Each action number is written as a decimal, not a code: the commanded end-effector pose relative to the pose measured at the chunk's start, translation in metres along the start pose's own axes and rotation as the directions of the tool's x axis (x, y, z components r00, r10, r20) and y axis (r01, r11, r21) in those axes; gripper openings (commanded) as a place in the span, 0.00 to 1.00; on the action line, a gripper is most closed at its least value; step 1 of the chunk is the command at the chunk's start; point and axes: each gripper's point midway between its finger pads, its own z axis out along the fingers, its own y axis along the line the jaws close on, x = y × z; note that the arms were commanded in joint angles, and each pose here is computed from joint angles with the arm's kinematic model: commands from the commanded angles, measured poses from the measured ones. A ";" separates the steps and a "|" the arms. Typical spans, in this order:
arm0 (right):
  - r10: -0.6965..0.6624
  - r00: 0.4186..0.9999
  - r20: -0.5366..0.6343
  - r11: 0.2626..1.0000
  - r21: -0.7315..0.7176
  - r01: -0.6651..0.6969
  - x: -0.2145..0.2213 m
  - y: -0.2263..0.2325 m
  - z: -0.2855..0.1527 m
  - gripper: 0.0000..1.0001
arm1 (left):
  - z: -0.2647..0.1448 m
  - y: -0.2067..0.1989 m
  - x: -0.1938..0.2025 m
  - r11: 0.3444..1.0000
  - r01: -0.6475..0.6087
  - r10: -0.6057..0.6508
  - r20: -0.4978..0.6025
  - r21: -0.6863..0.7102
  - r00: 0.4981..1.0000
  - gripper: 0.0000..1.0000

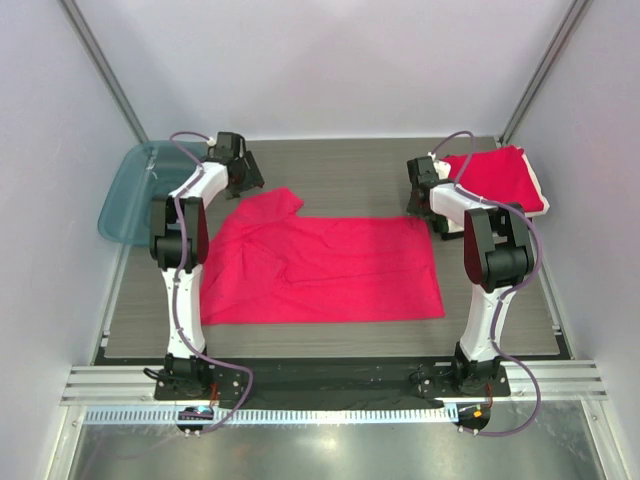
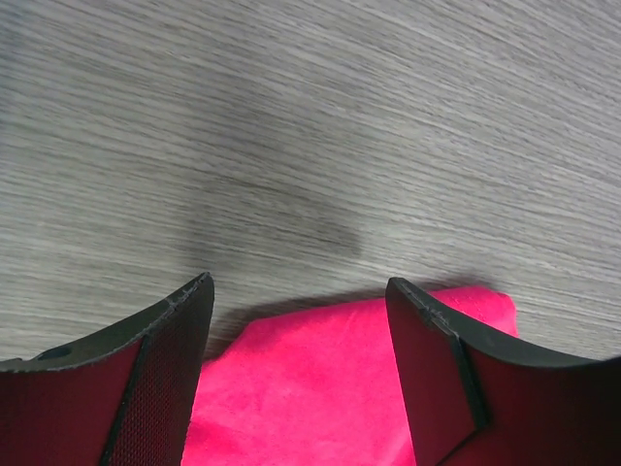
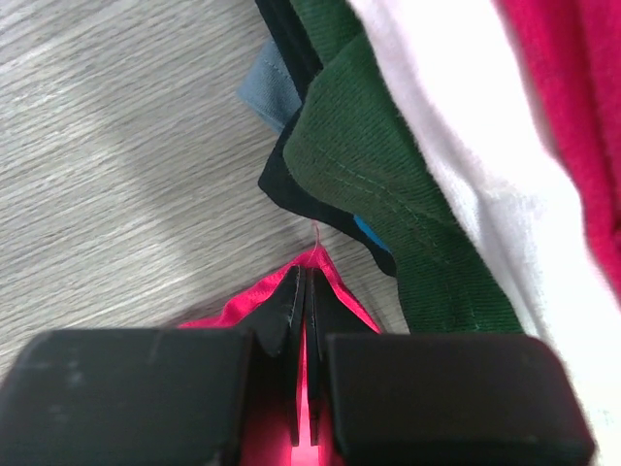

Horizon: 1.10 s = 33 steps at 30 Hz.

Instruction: Fold and stack the t-shirts

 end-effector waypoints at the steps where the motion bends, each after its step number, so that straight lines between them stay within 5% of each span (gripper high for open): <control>1: 0.008 0.998 0.066 1.000 -0.006 -0.007 -0.020 0.001 -0.012 0.05 | -0.008 -0.014 0.001 0.999 -0.043 0.043 -0.005 0.024 0.999 0.72; 13: 0.007 0.999 0.052 0.999 -0.035 -0.005 -0.018 0.006 -0.013 0.05 | -0.013 -0.037 0.028 0.977 -0.126 0.137 -0.055 0.171 0.989 0.74; 19: 0.017 0.999 0.034 0.998 -0.053 -0.015 -0.016 0.007 -0.012 0.06 | -0.007 -0.040 0.031 0.973 -0.129 0.145 -0.072 0.192 0.987 0.54; 28: 0.022 0.999 0.034 0.998 -0.056 -0.020 -0.020 0.005 -0.017 0.06 | -0.009 -0.049 0.039 0.957 -0.133 0.162 -0.095 0.258 0.982 0.57; 29: 0.022 0.999 0.031 0.998 -0.055 -0.020 -0.019 0.004 -0.017 0.06 | -0.009 -0.050 0.041 0.953 -0.136 0.168 -0.101 0.269 0.981 0.56; 33: 0.028 0.999 0.027 0.998 -0.060 -0.026 -0.020 0.004 -0.018 0.06 | -0.008 -0.050 0.039 0.954 -0.141 0.172 -0.099 0.266 0.980 0.23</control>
